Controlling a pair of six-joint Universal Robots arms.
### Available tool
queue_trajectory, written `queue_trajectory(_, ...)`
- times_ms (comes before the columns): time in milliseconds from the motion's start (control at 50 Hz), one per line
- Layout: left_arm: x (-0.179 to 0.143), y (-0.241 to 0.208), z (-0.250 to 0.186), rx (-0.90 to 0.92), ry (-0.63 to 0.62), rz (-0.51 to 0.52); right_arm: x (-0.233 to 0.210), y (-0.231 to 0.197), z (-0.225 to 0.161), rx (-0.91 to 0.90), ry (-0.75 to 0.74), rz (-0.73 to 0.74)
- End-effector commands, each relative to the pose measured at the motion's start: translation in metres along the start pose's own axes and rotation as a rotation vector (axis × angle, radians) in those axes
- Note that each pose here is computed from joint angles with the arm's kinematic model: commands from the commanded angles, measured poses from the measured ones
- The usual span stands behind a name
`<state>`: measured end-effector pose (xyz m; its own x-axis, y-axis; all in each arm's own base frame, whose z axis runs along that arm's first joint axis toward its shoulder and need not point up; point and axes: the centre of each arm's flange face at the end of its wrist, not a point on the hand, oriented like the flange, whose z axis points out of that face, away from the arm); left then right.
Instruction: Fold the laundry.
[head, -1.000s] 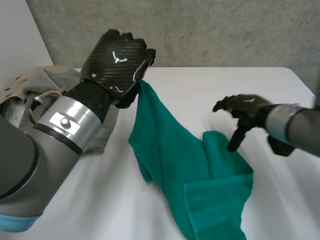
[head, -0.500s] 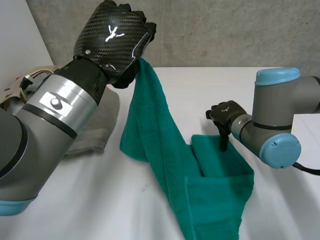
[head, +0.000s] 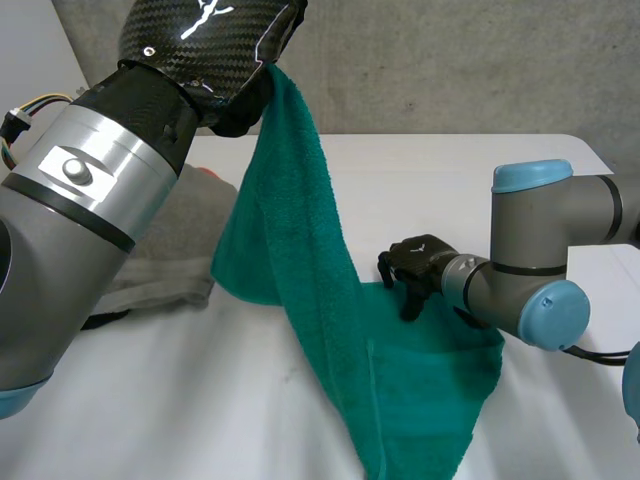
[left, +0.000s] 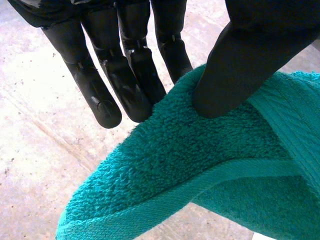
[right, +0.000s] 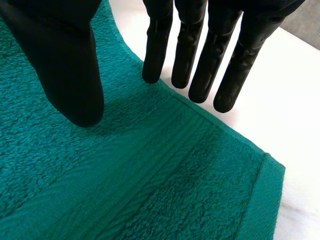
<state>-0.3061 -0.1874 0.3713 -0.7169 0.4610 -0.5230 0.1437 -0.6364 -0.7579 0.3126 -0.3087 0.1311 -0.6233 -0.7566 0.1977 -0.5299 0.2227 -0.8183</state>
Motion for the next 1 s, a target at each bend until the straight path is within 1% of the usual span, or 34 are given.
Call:
queue_trajectory(20,-0.001,0.0,0.0,0.002,-0.003,0.001,0.0,0.0,0.0,-0.003,0.004,-0.003)
queue_trajectory(440,-0.017,-0.028,0.003,0.082,-0.046,0.021,-0.004,0.009,0.0,-0.025,-0.005,0.003)
queue_trajectory(540,-0.016,-0.025,0.003,0.073,-0.044,0.02,0.001,0.003,-0.001,-0.004,0.037,-0.002)
queue_trajectory(620,-0.019,-0.012,0.003,0.035,-0.05,0.023,0.011,-0.016,-0.01,0.06,0.103,-0.019)
queue_trajectory(740,-0.027,0.024,0.015,-0.037,-0.072,0.039,0.033,-0.056,-0.021,0.216,0.219,-0.055)
queue_trajectory(760,-0.035,0.031,0.024,-0.03,-0.089,0.052,0.044,-0.074,-0.026,0.286,0.281,-0.067)
queue_trajectory(800,-0.046,0.032,0.036,-0.003,-0.117,0.069,0.057,-0.093,-0.034,0.359,0.363,-0.074)
queue_trajectory(820,-0.057,0.032,0.046,0.024,-0.149,0.088,0.068,-0.114,-0.046,0.443,0.444,-0.079)
queue_trajectory(880,-0.074,0.03,0.059,0.068,-0.201,0.122,0.084,-0.147,-0.07,0.591,0.556,-0.093)
queue_trajectory(900,-0.087,0.026,0.066,0.098,-0.237,0.144,0.092,-0.165,-0.089,0.687,0.613,-0.103)
queue_trajectory(960,-0.1,0.022,0.073,0.127,-0.276,0.164,0.094,-0.184,-0.113,0.796,0.661,-0.122)
queue_trajectory(980,-0.104,0.02,0.074,0.139,-0.293,0.171,0.094,-0.193,-0.13,0.848,0.686,-0.13)
queue_trajectory(1000,-0.106,0.019,0.074,0.143,-0.3,0.174,0.093,-0.196,-0.137,0.866,0.695,-0.136)
